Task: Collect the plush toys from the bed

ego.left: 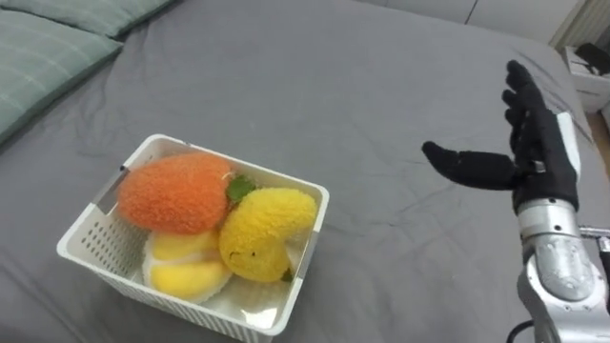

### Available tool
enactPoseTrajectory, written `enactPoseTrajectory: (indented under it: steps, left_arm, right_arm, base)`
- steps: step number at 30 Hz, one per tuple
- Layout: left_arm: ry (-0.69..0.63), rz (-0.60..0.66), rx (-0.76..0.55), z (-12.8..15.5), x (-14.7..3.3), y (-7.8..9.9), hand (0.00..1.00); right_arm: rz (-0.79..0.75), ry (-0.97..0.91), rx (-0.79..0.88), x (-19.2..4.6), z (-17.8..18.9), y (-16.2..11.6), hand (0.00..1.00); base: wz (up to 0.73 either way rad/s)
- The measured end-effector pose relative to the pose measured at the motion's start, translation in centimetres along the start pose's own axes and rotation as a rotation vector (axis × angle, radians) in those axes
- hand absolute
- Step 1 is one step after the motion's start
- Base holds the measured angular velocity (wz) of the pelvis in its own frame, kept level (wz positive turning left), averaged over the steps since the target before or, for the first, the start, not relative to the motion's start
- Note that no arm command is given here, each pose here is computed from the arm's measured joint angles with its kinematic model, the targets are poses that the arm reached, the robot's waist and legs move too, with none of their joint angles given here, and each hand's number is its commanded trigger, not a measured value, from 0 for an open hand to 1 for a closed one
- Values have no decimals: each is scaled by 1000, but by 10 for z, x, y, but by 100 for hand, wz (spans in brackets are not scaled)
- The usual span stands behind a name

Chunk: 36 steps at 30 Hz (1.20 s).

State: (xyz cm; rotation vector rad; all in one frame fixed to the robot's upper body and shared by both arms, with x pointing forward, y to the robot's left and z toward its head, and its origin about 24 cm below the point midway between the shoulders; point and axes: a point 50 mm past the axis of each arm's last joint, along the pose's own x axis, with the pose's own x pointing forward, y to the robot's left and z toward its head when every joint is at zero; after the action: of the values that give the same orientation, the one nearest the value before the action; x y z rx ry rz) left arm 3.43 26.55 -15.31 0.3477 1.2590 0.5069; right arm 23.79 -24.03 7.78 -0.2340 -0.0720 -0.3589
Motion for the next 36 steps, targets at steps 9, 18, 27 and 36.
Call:
enactPoseTrajectory:
  steps: [9, 18, 27, 36]
  left_arm:
    - [25, 8, 5, -14, -3, 4, 0]
    - [40, 28, -24, -17, -4, 5, 0]
    - [23, 25, -69, -11, -3, 4, 0]
    - [56, -5, -74, -18, -5, -1, 0]
  right_arm:
    - [-276, 115, 0, -11, -32, -39, 0]
    - [-452, 246, 120, -29, -57, -58, 0]
    - [-729, 703, 367, -89, -145, -83, 0]
    - [-995, 1237, 394, -217, -217, -86, 0]
  base:
    - [-7]
    - [-14]
    - [-10]
    - [-2]
